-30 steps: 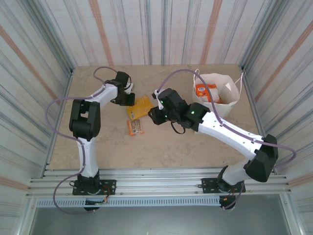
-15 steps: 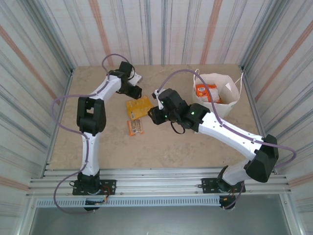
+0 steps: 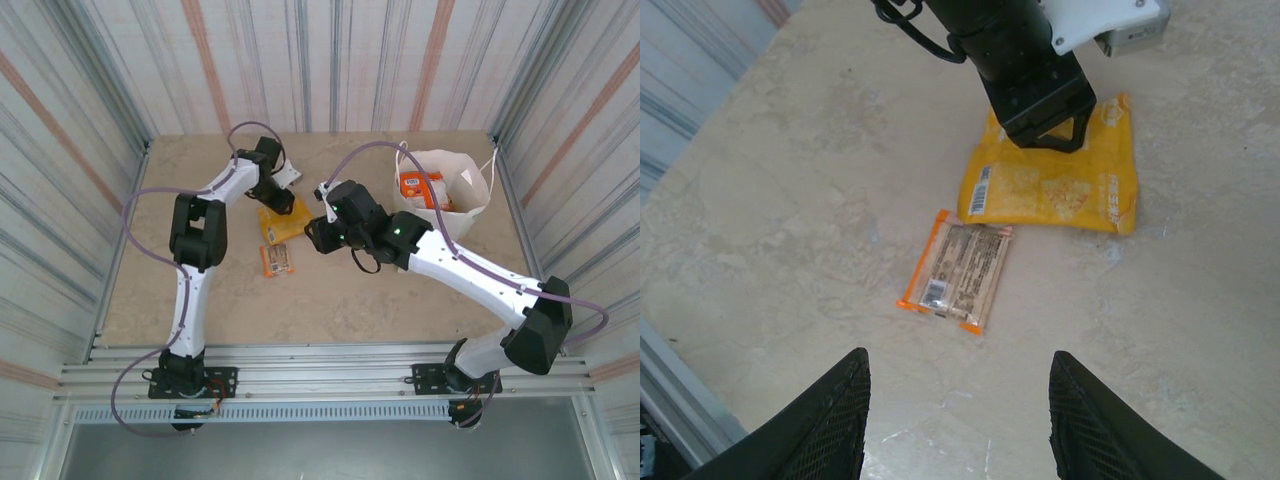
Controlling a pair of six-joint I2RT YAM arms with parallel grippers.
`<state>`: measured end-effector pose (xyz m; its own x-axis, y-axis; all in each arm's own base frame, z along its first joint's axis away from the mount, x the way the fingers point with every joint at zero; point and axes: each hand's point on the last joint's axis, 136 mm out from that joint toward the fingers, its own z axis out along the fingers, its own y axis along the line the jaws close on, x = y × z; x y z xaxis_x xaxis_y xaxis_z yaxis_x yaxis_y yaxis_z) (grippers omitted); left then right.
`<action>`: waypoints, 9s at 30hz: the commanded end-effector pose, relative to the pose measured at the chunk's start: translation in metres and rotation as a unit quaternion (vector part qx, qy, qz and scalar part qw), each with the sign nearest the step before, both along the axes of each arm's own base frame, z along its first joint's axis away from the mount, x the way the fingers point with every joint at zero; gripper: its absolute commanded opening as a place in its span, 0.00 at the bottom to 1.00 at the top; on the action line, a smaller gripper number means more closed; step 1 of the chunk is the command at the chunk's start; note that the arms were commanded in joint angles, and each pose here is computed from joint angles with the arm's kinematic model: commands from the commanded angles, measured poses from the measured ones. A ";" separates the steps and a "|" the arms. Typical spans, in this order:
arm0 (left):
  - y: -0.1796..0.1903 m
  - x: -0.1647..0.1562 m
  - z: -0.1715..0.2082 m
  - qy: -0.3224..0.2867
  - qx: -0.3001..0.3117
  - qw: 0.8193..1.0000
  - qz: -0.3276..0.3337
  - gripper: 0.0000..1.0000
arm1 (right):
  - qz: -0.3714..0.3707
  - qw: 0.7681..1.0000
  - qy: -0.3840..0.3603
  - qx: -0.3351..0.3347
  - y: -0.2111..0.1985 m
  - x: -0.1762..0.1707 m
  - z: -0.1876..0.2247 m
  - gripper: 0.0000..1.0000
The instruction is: Place the snacks into the paper bag
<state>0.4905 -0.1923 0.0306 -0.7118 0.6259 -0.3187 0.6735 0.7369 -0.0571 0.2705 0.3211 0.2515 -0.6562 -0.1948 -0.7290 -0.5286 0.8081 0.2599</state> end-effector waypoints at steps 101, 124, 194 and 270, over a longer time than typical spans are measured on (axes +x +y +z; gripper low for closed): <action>-0.079 -0.154 0.299 -0.149 -0.447 0.866 0.167 0.70 | -0.123 0.970 -0.086 0.194 -0.123 -0.009 0.099 0.00; -0.204 -0.155 0.311 -0.173 -0.436 0.882 -0.043 0.77 | -0.189 0.949 -0.099 0.234 -0.255 0.033 0.182 0.00; -0.294 -0.146 0.316 -0.140 -0.500 0.848 -0.110 0.05 | -0.172 0.950 0.262 -0.001 -0.247 0.097 -0.013 0.04; 0.020 -0.268 0.059 0.064 -0.129 0.882 0.448 0.79 | -0.011 0.999 0.021 0.025 -0.106 -0.079 0.038 0.48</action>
<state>0.2284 -0.1904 0.1007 -0.9360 -0.2252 -0.2706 -0.1157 0.9227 -0.3677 0.1894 0.2116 0.2916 -0.6835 -0.1626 -0.7116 -0.5122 0.8014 0.3088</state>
